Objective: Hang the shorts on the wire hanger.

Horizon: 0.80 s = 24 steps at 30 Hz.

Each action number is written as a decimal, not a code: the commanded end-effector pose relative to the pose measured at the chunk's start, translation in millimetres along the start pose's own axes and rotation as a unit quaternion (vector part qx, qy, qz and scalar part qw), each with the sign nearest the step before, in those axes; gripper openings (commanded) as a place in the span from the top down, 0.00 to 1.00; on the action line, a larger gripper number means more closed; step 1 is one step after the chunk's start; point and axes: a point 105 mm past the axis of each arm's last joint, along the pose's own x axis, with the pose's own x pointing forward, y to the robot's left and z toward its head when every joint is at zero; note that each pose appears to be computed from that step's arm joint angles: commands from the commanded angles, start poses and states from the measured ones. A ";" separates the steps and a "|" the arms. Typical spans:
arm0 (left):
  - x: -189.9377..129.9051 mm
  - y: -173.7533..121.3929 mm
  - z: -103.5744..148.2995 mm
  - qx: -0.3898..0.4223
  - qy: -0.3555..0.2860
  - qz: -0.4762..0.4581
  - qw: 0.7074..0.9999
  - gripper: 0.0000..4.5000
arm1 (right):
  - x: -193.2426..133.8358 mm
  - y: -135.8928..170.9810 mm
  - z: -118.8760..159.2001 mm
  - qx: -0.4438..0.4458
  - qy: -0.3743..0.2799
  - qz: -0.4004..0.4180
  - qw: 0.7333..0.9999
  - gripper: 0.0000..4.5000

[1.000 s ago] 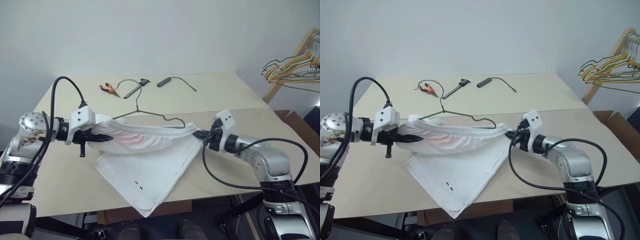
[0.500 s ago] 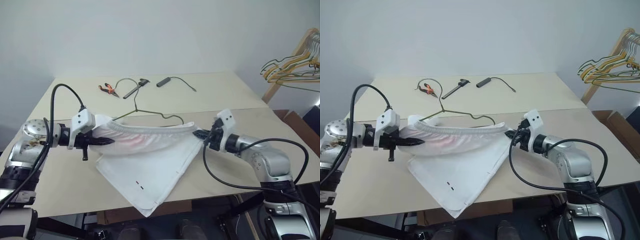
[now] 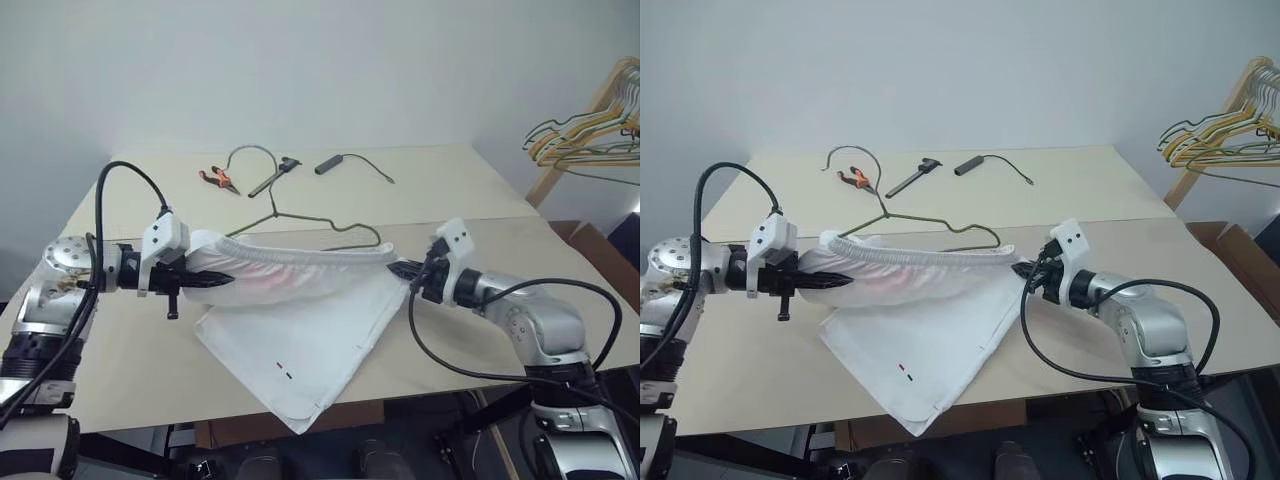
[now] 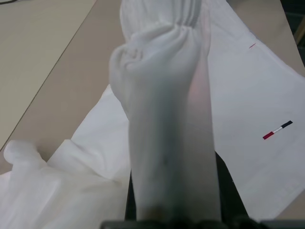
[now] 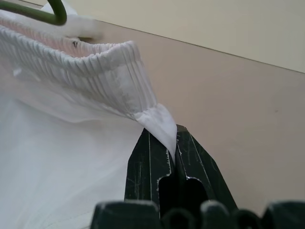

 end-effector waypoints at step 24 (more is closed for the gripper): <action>-0.9 -5.8 -36.3 0.046 0.154 -0.006 0.987 1.00 | -20.0 9.3 53.6 -0.084 -0.069 0.028 0.994 0.99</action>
